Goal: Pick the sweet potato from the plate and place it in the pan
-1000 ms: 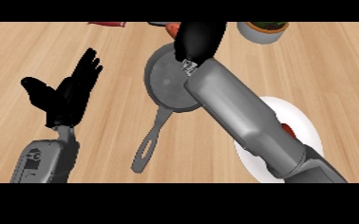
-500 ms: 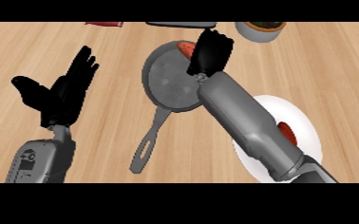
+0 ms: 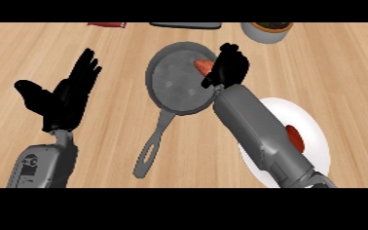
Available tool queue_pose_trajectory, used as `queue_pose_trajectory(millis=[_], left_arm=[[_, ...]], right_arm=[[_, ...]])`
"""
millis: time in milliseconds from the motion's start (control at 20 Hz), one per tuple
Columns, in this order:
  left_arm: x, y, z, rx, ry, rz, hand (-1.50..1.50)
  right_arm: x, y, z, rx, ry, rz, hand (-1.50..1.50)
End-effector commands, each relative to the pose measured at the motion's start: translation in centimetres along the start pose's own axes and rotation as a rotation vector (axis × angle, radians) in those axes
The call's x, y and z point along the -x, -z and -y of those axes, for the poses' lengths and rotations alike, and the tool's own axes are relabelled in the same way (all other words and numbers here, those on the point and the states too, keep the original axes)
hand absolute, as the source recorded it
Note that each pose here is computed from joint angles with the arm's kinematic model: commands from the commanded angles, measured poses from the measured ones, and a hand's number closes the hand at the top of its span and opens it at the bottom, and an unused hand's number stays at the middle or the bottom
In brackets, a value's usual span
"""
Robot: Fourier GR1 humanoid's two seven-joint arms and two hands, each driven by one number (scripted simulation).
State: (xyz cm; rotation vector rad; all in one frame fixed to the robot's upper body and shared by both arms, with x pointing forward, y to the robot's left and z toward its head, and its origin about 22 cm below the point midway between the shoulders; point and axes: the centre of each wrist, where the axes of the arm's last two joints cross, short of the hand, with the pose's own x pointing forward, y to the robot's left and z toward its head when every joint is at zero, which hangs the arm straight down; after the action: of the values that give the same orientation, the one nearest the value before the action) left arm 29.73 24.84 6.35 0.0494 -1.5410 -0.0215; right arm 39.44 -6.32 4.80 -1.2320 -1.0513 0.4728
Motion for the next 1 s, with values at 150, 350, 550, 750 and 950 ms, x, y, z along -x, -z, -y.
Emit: queue_pose_trajectory(millis=[150,350,550,750,950], left_arm=[[1.2,-0.9,-1.3,-0.016,0.002,-0.007,0.00],[1.0,-1.4,-1.0,-0.030,-0.014,-0.036,0.00],[0.3,-1.2,-2.1,-0.073,-0.014,-0.026,0.00],[1.2,-2.0,-3.1,-0.103,-0.014,-0.034,0.00],[-0.1,-1.7,-3.0,-0.093,-0.016,-0.036,0.00]], right_arm=[[0.8,-0.8,-0.8,0.143,0.335,-0.032,-1.50],[0.3,-1.7,0.8,0.172,0.566,-0.064,-1.50],[2.2,-4.2,0.6,0.171,0.709,-0.064,-1.50],[5.1,-8.9,0.5,0.132,0.821,-0.004,-1.50],[7.8,-13.7,1.9,0.084,0.923,0.045,-1.50]])
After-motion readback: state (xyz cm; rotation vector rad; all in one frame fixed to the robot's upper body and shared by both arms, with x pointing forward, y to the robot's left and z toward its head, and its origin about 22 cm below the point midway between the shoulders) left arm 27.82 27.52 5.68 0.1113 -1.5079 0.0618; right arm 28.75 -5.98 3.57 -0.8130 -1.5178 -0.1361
